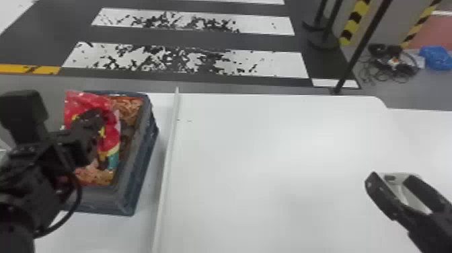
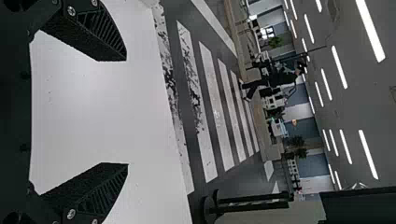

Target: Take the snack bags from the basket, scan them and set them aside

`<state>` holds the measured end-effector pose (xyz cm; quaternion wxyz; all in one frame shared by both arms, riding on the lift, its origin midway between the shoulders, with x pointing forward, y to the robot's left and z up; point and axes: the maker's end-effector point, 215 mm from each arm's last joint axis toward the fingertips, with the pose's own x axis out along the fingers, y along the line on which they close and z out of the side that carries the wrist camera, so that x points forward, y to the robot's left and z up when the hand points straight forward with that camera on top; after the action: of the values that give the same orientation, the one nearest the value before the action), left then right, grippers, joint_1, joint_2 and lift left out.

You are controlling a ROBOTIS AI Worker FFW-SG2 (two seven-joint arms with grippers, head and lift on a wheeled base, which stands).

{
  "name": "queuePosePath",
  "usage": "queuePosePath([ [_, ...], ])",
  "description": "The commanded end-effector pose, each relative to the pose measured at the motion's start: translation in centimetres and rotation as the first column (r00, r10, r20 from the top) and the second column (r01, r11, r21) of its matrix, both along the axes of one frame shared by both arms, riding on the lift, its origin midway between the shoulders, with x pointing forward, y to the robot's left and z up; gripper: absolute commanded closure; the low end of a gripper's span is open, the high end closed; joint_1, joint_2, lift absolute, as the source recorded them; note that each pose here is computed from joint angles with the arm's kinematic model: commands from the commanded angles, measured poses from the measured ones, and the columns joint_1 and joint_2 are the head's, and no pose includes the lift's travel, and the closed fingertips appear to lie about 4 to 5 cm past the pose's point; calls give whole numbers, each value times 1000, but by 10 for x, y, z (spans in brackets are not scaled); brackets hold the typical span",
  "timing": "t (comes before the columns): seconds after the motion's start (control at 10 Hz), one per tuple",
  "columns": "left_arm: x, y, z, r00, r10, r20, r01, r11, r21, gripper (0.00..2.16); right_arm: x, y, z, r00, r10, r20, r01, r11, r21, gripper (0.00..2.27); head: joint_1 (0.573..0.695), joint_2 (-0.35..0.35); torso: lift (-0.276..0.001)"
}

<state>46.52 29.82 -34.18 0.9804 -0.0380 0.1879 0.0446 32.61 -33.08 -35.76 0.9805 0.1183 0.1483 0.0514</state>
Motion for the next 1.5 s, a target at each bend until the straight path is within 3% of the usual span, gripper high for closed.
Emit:
queuePosePath([
  [0.0, -7, 5, 27, 999, 12, 46, -14, 999, 40, 2152, 1, -1, 5, 1000, -2, 14, 2, 1000, 6, 124, 695, -48, -75],
  [0.2, -11, 18, 61, 993, 50, 105, -60, 994, 90, 2152, 5, -3, 18, 998, -8, 58, 8, 1000, 5, 124, 695, -39, -75],
  [0.4, -8, 35, 95, 973, 106, 204, -136, 980, 143, 2152, 7, -7, 31, 994, -17, 111, 18, 1000, -2, 124, 695, -21, -75],
  [0.6, -5, 31, 119, 954, 105, 282, -157, 973, 169, 2155, 6, -9, 31, 993, -13, 119, 13, 1000, 1, 124, 695, -3, -75],
  [0.7, -5, 21, 120, 954, 89, 285, -141, 976, 168, 2152, 6, -9, 31, 993, -13, 121, 13, 1000, 1, 124, 695, -4, -75],
  [1.1, -30, -36, 186, 927, 9, 375, -62, 990, 129, 2155, 7, -10, 38, 989, -13, 148, 13, 1000, 1, 124, 695, -78, -75],
  [1.4, -43, -103, 192, 927, -102, 361, 81, 994, 72, 2155, 9, -13, 38, 988, -8, 154, 8, 1000, -3, 124, 695, -161, -75],
])
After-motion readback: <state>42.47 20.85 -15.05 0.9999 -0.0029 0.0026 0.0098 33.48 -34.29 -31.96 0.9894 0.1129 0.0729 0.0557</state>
